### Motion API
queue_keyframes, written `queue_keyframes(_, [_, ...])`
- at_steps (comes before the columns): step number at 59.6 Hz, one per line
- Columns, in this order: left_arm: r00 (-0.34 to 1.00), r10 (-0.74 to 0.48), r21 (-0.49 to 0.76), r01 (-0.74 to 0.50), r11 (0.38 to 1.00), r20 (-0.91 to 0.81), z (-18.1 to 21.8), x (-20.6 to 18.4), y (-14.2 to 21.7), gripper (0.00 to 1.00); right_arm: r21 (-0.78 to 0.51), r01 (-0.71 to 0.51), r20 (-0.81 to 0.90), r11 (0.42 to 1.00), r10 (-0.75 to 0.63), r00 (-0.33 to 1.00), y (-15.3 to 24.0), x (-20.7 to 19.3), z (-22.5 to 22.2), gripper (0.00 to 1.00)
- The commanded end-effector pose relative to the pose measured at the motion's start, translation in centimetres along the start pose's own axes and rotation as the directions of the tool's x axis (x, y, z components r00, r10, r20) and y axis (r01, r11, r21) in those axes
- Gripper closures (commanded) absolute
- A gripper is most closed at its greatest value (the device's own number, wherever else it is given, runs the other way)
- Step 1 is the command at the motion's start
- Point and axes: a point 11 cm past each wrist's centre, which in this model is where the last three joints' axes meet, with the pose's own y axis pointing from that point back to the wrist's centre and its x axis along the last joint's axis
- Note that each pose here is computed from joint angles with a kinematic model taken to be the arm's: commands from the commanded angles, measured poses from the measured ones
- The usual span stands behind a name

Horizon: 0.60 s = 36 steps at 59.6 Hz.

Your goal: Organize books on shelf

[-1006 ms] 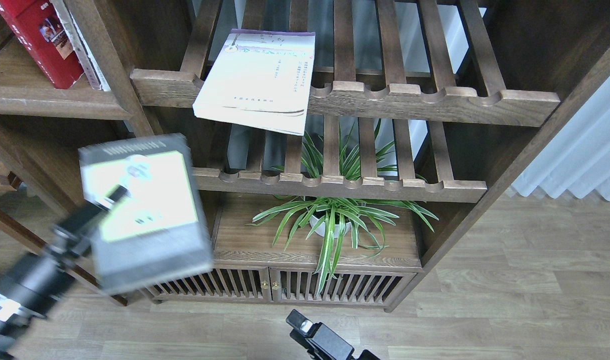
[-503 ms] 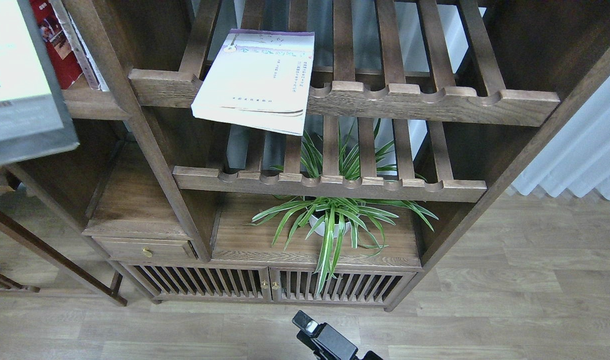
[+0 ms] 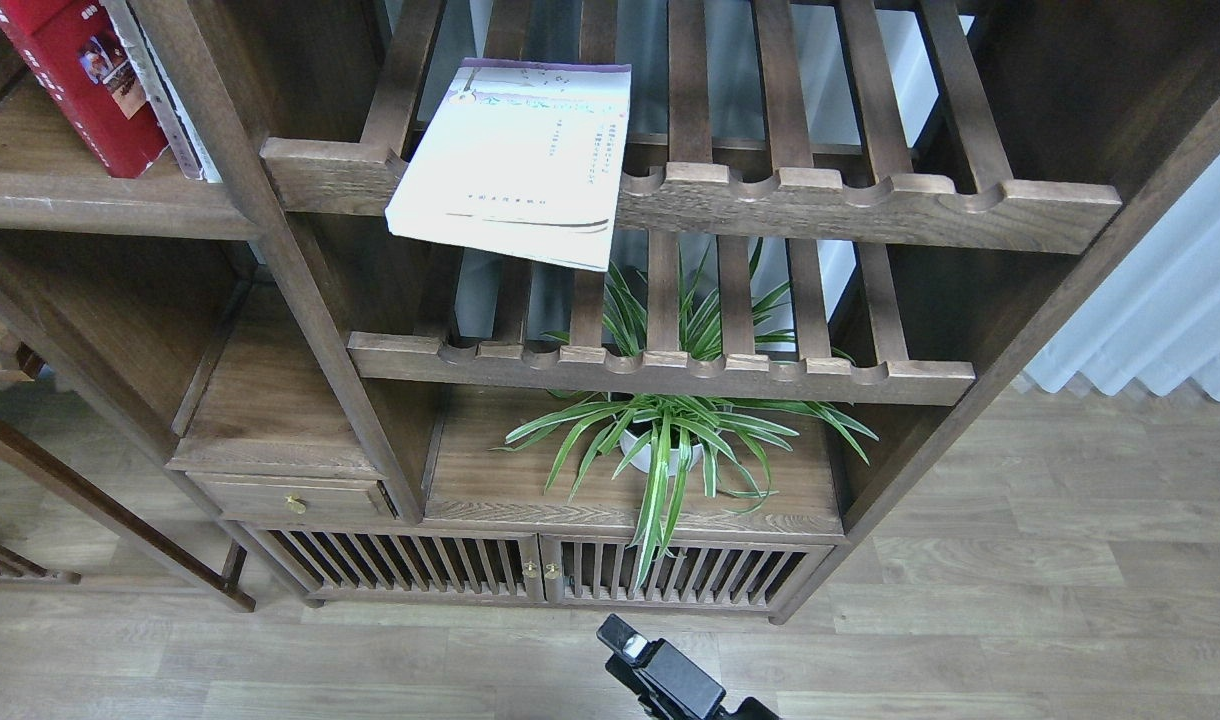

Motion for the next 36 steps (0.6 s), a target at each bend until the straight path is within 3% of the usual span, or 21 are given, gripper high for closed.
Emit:
queue_keyframes(1, [0.997, 0.008, -0.012, -0.007, 1.0, 0.071, 0.4, 0.4, -0.8, 0.93, 0.0, 0.0, 0.0, 1.0, 0.0, 1.0, 0.0, 0.0, 0.0, 0.01])
queue_keyframes(18, [0.992, -0.088, -0.002, 0.089, 0.996, 0.089, -1.6, -1.8, -6.1, 0.93, 0.007, -0.001, -0.001, 1.0, 0.001, 1.0, 0.0, 0.0, -0.2, 0.01])
queue_keyframes(36, [0.983, -0.106, -0.003, 0.108, 0.994, 0.15, -1.5, -2.3, -12.2, 0.93, 0.009, 0.001, -0.001, 1.0, -0.001, 1.0, 0.0, 0.0, -0.3, 0.01])
